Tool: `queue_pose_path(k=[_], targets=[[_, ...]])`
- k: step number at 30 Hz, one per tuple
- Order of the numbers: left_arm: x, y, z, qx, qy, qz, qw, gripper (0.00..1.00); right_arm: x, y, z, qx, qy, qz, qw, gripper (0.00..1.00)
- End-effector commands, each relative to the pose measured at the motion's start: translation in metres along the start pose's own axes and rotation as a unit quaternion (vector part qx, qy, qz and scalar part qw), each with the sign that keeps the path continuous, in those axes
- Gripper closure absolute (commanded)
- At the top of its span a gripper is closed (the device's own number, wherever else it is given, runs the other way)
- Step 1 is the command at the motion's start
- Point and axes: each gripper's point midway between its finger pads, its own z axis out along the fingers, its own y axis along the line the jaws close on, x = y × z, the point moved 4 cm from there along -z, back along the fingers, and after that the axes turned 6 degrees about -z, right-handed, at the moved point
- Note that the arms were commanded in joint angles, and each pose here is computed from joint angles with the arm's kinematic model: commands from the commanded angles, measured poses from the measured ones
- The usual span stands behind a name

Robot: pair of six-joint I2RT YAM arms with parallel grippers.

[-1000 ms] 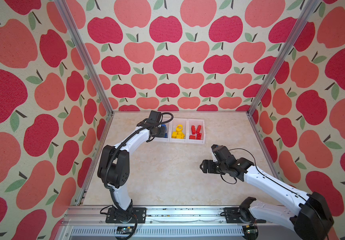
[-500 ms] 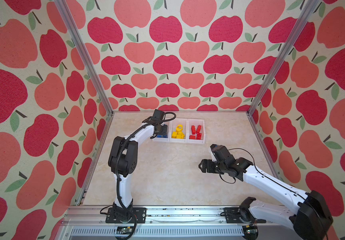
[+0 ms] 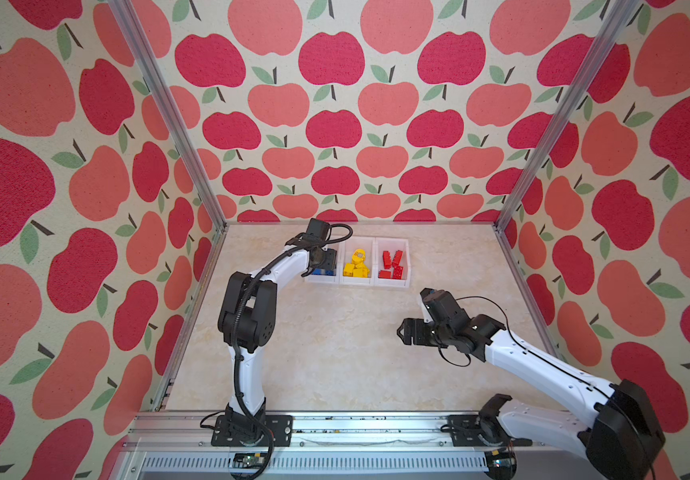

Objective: Sort the legos into containers by color

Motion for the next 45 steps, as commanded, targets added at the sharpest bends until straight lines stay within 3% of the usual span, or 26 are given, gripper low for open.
queue_pose_path(k=[1,14,25,33,45], targets=[[-0.015,-0.005,-0.025,-0.001,-0.039,0.009,0.999,0.36,-0.005,0.005,-0.005,-0.002,-0.003,-0.003,1.0,0.13],[-0.004,-0.012,-0.092,0.022,-0.108,-0.013,0.994,0.25,-0.034,-0.002,-0.02,0.037,-0.027,-0.049,0.998,0.13],[0.039,0.03,-0.143,-0.01,-0.158,-0.054,0.986,0.16,-0.083,-0.026,-0.031,0.095,-0.079,-0.094,0.988,0.06],[0.07,0.072,-0.158,-0.052,-0.187,-0.093,0.976,0.0,-0.117,-0.06,-0.039,0.15,-0.123,-0.111,0.975,0.01],[0.096,0.133,-0.16,-0.139,-0.236,-0.131,0.953,0.01,-0.138,-0.141,-0.037,0.27,-0.197,-0.114,0.936,0.01]])
